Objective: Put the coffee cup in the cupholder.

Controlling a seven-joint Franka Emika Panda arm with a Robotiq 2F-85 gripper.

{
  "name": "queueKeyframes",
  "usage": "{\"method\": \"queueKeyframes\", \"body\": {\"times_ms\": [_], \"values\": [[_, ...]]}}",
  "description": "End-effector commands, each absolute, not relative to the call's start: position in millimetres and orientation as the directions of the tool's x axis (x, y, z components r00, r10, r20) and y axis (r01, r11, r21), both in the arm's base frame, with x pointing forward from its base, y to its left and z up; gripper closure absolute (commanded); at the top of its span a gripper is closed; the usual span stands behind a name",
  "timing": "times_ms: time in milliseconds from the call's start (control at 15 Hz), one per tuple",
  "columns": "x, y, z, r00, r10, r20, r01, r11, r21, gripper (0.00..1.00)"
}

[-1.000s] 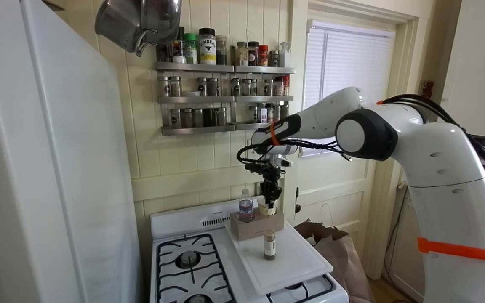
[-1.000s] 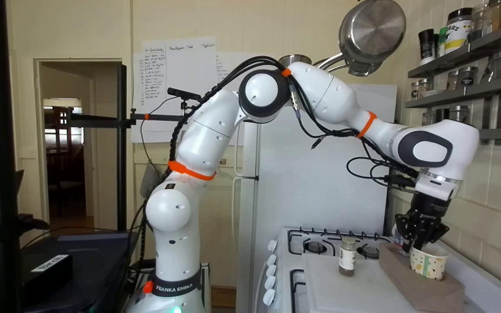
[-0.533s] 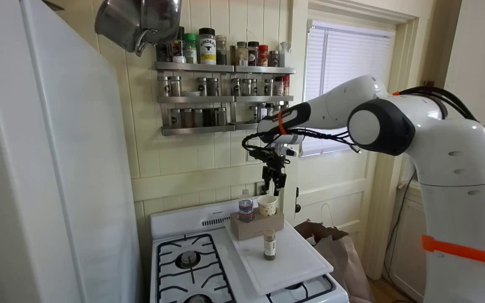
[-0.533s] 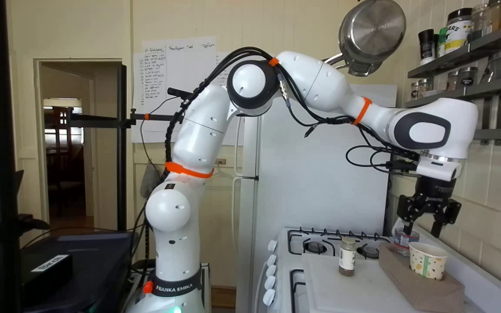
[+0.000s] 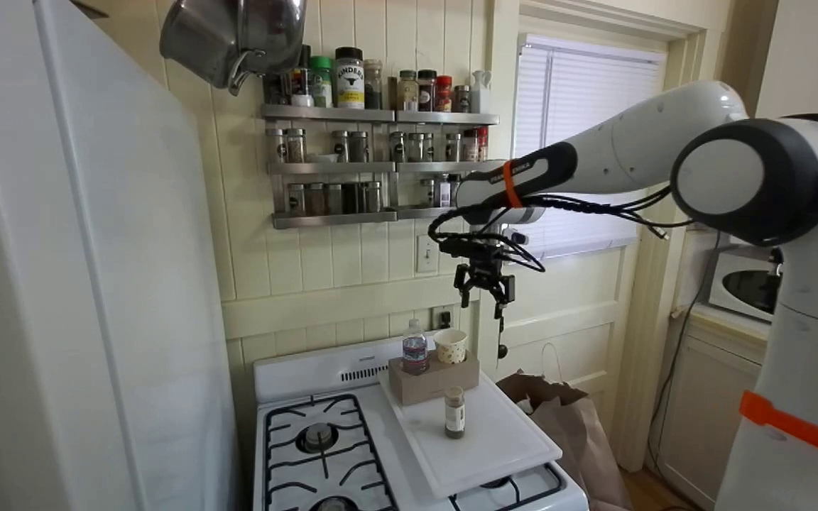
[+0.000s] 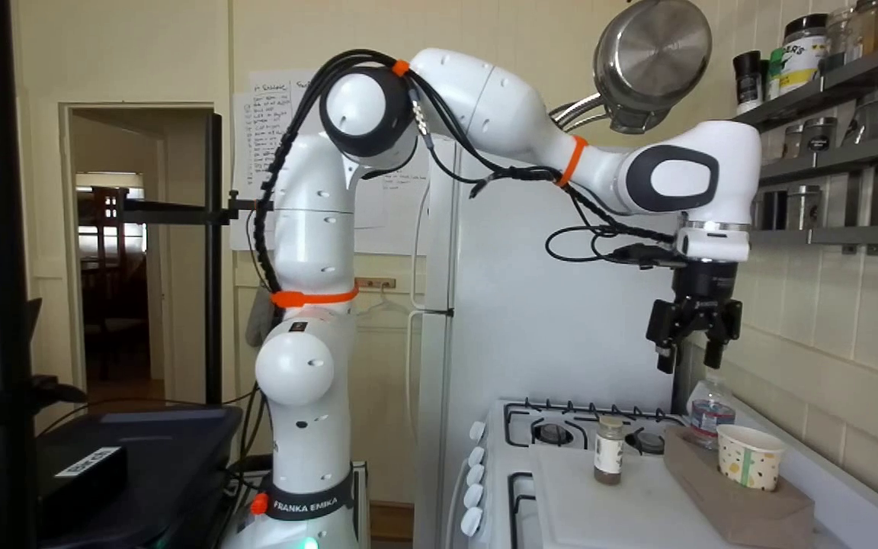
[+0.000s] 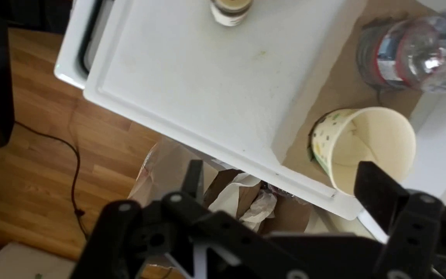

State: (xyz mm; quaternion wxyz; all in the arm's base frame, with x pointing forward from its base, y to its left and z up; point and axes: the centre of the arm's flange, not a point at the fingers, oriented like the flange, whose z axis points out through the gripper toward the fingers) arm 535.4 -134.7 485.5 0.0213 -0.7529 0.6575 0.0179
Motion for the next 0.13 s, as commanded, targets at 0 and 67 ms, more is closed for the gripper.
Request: {"method": "queueKeyframes", "body": {"times_ms": [0,67], "values": [[468,-129,493,0.319,-0.948,0.016,-0.948,-0.319,0.017,0.00],[508,-133,490,0.234,-0.972,-0.016,-0.972,-0.234,0.008,0.00]]}}
